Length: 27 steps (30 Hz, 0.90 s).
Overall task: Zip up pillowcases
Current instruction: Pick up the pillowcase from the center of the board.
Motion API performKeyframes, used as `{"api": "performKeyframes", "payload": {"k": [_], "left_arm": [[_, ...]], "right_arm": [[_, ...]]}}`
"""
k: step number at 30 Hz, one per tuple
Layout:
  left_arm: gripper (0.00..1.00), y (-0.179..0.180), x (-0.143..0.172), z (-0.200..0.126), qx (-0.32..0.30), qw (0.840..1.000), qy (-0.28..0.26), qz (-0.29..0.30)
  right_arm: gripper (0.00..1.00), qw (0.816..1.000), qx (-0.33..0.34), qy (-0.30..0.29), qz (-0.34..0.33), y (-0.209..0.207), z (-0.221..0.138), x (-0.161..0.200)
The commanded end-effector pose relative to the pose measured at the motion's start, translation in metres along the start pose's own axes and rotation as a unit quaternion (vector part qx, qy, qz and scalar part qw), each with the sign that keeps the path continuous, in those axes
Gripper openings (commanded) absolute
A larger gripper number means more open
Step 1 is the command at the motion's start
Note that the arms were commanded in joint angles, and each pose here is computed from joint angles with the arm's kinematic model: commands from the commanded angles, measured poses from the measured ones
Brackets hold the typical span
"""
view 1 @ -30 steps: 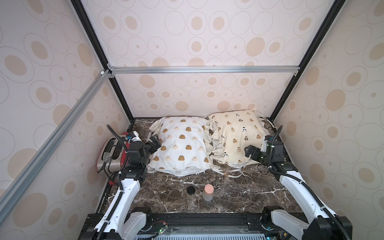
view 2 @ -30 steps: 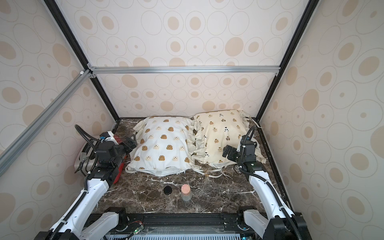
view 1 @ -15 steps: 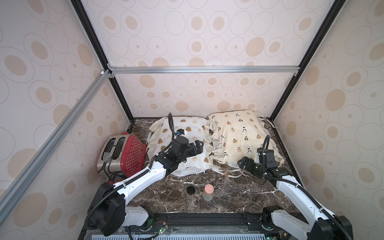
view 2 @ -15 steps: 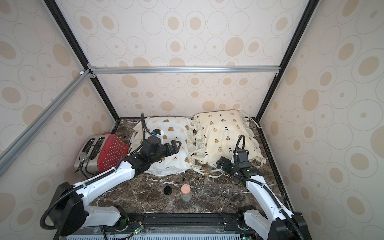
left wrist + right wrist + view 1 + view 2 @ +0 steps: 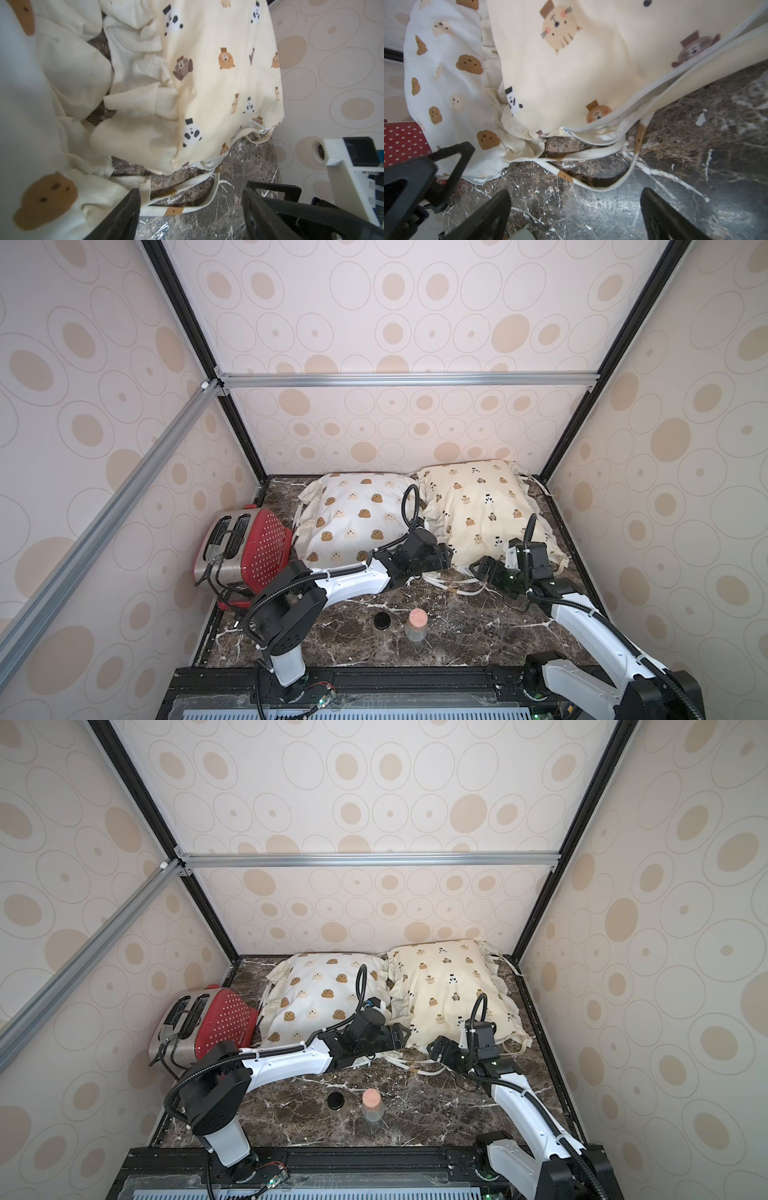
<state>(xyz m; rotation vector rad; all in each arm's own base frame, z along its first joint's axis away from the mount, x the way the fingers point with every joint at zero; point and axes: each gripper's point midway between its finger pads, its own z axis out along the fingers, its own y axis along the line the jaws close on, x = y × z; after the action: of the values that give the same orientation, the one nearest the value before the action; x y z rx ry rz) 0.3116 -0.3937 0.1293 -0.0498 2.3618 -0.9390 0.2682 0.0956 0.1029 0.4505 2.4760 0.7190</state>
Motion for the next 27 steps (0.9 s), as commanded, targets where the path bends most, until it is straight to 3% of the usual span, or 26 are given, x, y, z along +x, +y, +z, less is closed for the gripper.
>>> {"api": "performKeyframes", "payload": {"k": [1,10,20,27], "left_arm": [[0.69,-0.009,-0.006,0.009,0.013,1.0,-0.018,-0.019],[0.68,0.002,0.013,0.041,-0.005,1.0,0.004,-0.007],[0.66,-0.001,0.014,0.066,0.018,1.0,-0.01,-0.014],[0.56,-0.011,0.012,0.076,0.035,0.999,-0.022,-0.015]], "right_arm": [[1.0,1.0,-0.022,0.008,-0.005,0.007,0.002,0.003],[1.0,1.0,-0.027,0.002,0.003,0.005,0.006,0.005],[1.0,1.0,-0.013,0.007,0.01,-0.002,0.01,0.008],[1.0,1.0,-0.002,-0.003,0.02,-0.011,0.013,0.009]]}}
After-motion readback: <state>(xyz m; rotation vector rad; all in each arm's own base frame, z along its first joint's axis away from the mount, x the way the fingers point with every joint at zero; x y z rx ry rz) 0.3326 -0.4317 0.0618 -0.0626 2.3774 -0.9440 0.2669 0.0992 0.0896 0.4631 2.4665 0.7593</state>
